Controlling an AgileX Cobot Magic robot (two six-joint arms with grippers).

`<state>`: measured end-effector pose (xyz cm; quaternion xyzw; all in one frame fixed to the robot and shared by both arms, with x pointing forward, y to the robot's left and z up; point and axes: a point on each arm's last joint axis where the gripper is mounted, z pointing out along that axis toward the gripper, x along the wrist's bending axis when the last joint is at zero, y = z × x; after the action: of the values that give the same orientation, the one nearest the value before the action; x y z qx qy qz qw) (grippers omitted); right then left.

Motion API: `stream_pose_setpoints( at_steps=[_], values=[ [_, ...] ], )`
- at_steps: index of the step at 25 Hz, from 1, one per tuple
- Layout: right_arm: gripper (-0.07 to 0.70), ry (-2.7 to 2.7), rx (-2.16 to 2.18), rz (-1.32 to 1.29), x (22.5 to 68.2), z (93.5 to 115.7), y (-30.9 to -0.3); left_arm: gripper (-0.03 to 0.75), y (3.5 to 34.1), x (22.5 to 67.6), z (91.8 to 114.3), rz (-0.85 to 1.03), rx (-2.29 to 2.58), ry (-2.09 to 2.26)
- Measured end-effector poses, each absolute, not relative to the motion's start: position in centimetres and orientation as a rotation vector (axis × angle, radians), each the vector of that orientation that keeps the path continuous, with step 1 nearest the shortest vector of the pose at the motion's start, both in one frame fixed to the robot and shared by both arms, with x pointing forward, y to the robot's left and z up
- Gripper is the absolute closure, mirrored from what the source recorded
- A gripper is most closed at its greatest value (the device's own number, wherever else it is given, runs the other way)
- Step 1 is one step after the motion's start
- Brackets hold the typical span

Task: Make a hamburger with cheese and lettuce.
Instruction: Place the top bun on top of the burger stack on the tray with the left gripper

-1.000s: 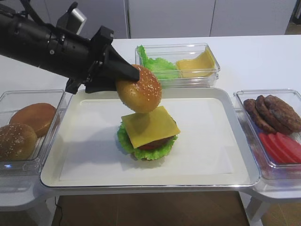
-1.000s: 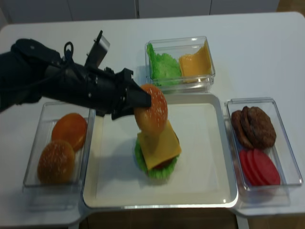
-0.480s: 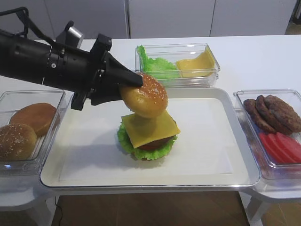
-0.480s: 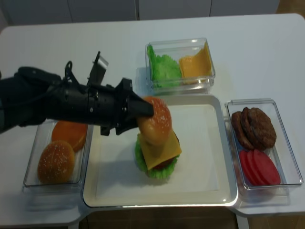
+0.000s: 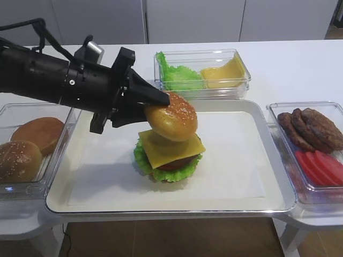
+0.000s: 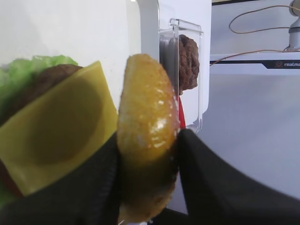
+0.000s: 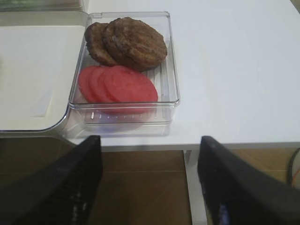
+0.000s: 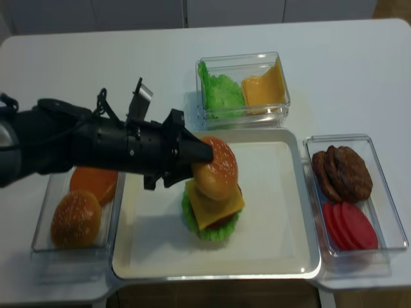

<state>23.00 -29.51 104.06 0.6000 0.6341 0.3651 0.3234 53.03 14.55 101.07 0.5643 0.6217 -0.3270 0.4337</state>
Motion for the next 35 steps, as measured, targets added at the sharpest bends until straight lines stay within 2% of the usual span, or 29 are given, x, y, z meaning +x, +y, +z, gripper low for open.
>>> stream_pose_setpoints(
  at_steps=[10, 35],
  values=[
    [0.131, 1.664, 1.574, 0.958, 23.0, 104.1, -29.5, 0.454, 14.1, 53.3, 99.8, -0.846, 1.405, 1.576],
    [0.131, 1.664, 1.574, 0.958, 23.0, 104.1, -29.5, 0.454, 14.3, 53.4, 99.6, -0.806, 1.428, 1.591]
  ],
)
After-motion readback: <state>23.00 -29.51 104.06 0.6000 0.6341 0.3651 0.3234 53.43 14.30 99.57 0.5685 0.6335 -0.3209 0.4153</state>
